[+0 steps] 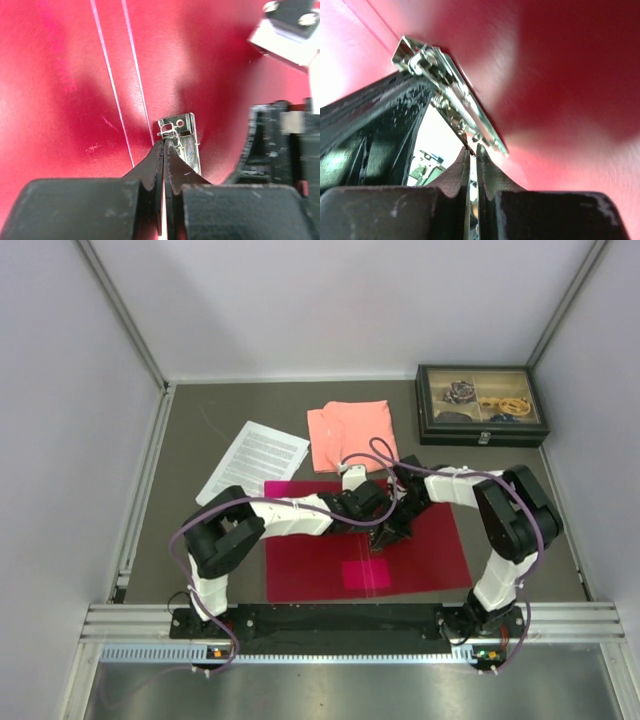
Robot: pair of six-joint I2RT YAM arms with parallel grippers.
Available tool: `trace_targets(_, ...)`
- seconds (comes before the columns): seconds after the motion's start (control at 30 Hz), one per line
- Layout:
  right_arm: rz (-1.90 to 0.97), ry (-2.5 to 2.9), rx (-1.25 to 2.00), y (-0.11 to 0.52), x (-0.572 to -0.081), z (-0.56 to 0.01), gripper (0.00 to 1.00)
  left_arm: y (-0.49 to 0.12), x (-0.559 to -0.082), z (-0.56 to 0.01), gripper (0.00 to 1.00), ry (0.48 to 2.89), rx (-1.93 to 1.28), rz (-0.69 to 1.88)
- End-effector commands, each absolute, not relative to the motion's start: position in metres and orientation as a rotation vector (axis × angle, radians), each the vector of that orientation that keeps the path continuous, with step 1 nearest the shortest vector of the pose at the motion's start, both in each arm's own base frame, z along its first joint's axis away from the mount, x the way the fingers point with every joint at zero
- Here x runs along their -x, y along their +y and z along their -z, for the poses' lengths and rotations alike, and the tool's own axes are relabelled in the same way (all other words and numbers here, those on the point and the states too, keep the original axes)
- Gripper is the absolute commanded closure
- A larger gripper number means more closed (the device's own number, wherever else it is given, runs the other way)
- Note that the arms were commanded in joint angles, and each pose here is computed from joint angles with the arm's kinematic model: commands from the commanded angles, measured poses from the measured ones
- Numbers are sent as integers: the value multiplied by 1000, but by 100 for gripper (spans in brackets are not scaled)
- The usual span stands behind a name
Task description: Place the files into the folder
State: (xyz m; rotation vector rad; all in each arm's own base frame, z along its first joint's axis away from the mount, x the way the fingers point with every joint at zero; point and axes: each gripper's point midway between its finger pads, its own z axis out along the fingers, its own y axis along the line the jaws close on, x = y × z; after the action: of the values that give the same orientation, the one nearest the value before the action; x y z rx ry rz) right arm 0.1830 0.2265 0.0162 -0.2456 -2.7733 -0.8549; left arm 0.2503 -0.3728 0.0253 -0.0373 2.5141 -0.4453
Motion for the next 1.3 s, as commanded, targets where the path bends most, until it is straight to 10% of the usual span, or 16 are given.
trace_targets(0.0,621,-3064,221,187,-214,-5,100,-343,-234,-23,100,2565,32,334)
trace_targets(0.57,1085,-3171,38,219,-227,-39,100,-357,-240,-45,98,2532,-47,495)
trace_targets(0.93,1264,-3137,134,231,-223,-62,100,-365,-253,-134,41,2390,-175,604)
trace_targets(1.1,1323,-3127,148,235,-223,-70,100,-339,-242,-156,51,2343,-163,606)
trace_targets(1.27,1414,-3100,123,242,-222,-79,76,-304,-217,-140,65,2331,-109,654)
